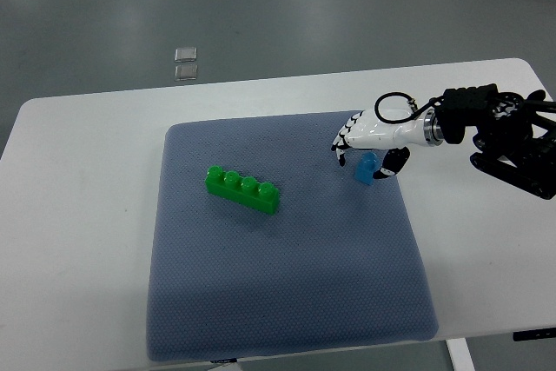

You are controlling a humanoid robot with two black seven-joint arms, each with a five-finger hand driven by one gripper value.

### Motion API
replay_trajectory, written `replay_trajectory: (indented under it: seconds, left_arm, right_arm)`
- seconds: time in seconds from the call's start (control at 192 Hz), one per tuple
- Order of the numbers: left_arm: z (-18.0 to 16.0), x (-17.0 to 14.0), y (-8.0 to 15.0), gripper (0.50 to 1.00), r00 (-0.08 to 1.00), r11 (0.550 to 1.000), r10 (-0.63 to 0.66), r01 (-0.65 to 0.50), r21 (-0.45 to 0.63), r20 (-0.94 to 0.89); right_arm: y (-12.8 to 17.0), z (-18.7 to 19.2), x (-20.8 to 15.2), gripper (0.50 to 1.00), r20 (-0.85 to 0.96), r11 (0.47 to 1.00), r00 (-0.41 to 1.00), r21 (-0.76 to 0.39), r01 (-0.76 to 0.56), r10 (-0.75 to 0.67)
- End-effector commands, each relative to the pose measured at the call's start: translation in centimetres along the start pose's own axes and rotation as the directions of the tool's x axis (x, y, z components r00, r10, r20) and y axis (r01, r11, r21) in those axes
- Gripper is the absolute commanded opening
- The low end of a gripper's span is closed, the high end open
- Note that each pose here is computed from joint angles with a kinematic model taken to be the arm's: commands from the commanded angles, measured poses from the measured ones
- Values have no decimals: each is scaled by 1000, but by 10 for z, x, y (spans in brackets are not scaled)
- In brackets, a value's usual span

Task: Stack blue block on green block with right hand
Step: 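Lower the right hand around the blue block and close fingers, then lift the blue block and carry it toward the green block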

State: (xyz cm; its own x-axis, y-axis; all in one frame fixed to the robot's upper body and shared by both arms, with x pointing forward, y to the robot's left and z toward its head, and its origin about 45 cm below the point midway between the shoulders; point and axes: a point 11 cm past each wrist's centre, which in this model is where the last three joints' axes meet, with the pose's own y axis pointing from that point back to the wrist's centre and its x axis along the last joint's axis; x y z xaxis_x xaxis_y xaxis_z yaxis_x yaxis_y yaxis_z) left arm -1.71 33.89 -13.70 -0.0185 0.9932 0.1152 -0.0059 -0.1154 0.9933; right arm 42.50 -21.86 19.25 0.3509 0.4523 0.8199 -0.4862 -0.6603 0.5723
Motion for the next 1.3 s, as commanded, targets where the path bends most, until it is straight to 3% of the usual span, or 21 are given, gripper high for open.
replay_trajectory:
  seconds: [0.0, 0.562, 0.921, 1.296]
  left_arm:
    - [0, 0, 0, 1000, 1000, 1000, 0, 0, 0, -1]
    - [0, 0, 0, 1000, 1000, 1000, 0, 0, 0, -1]
    - [0, 0, 0, 1000, 1000, 1000, 0, 0, 0, -1]
    - [0, 0, 0, 1000, 1000, 1000, 0, 0, 0, -1]
  right_arm:
    - [1, 2, -1, 829, 0, 1000, 1000, -6, 6, -6]
    - [4, 6, -5, 756, 1, 1000, 1000, -16, 15, -15]
    - [4, 6, -5, 625, 0, 1000, 1000, -17, 22, -22]
    - [4, 6, -2, 615, -3, 1000, 1000, -16, 15, -15]
